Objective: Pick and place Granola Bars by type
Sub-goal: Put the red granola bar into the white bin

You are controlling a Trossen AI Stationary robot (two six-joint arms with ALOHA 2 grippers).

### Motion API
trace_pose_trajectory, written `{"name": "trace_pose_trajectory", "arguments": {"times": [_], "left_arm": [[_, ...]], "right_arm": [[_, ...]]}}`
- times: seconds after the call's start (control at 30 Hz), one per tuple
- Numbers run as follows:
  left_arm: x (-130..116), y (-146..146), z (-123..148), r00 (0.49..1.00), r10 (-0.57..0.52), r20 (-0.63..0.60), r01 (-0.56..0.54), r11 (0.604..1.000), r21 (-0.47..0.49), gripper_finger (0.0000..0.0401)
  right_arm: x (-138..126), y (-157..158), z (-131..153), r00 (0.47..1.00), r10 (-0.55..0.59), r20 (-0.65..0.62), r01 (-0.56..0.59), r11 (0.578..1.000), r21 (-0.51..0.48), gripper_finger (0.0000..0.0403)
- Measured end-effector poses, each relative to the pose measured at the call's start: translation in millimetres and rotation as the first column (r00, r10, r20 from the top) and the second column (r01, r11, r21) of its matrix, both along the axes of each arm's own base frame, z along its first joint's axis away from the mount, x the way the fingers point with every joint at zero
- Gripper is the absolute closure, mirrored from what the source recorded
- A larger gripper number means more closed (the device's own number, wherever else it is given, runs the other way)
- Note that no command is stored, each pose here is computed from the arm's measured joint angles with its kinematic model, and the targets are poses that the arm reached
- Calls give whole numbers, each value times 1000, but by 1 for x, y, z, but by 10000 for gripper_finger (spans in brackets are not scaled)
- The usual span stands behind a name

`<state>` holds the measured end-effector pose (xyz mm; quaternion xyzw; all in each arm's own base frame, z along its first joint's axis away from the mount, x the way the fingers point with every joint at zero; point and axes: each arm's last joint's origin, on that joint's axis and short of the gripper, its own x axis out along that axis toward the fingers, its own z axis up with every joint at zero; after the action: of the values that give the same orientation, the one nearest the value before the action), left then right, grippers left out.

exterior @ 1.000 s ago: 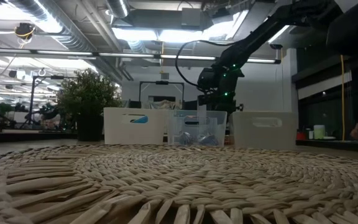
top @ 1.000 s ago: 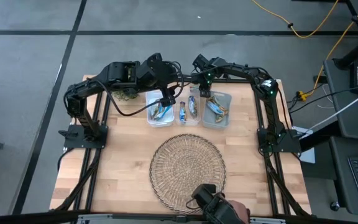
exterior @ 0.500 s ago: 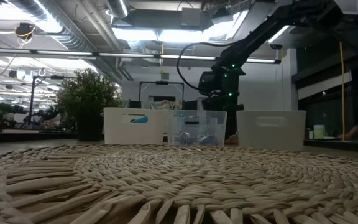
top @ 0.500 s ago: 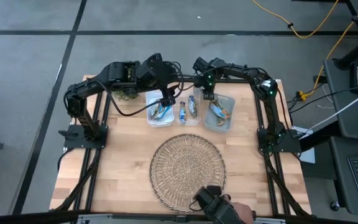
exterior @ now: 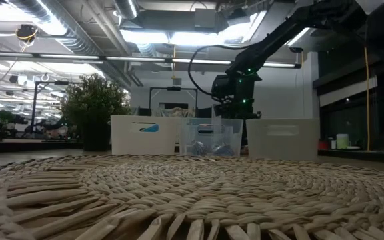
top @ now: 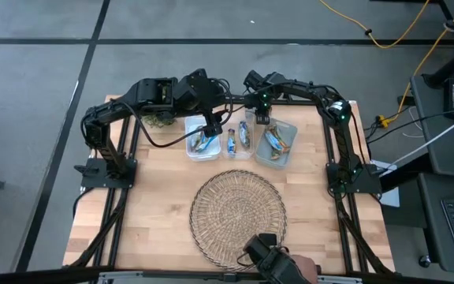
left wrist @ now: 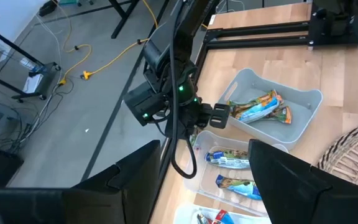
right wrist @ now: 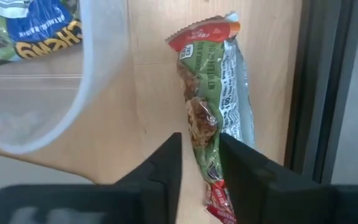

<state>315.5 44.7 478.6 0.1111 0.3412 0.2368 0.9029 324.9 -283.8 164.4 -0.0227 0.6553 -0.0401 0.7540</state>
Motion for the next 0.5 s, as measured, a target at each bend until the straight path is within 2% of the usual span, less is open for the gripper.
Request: {"name": "trace_pose_trajectory", "arguments": {"times": [0.2,0.5], "left_arm": [[0,0,0,1000,0,0,0,1000,0,166],[0,0,0,1000,-11,-5,11,1000,2,166]], "right_arm": [[1,-1,0,1000,0,15,0,1000,-10,362],[3,-2,-14,1000,-7,6,6,1000,24,377]]}}
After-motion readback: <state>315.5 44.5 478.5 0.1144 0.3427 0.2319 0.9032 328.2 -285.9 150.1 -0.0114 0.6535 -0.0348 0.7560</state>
